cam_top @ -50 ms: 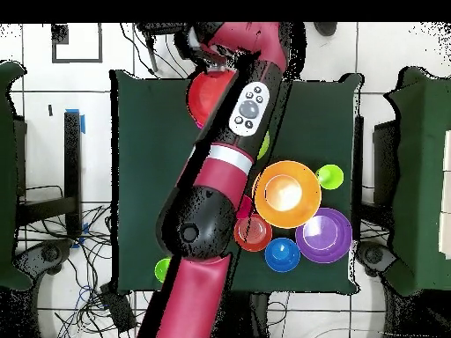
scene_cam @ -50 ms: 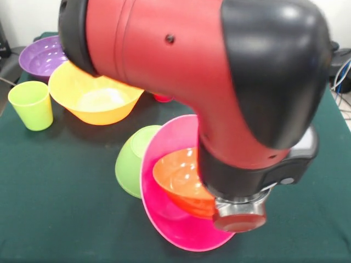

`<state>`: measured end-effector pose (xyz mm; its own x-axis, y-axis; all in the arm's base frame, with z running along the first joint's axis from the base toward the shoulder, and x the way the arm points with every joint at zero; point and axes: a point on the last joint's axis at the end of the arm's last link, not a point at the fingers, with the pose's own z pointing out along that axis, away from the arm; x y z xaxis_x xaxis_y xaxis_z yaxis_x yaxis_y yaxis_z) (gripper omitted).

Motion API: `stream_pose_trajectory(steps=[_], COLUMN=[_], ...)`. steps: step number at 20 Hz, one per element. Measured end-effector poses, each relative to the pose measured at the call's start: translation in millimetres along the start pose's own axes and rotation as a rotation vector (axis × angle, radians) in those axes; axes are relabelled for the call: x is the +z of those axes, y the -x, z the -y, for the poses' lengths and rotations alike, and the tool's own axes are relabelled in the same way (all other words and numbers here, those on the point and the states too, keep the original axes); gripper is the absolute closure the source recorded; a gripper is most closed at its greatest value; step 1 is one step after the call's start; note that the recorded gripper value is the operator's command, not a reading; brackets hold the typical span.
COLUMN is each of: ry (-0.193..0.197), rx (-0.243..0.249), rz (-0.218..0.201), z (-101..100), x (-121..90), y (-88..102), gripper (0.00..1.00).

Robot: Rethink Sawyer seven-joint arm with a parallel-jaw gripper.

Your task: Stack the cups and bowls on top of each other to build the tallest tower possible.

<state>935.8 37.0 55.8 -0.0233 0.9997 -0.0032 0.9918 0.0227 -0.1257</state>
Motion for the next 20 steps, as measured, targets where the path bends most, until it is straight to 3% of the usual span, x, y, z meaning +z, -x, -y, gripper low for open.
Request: stream_pose_trajectory(steps=[9,20], ry=[0.014,0.010], rx=[-0.038,-0.046], rz=[0.035,0.046], z=[-1,1], x=[-19,-18], y=[-26.4,-31.8], gripper=[1.00,1.00])
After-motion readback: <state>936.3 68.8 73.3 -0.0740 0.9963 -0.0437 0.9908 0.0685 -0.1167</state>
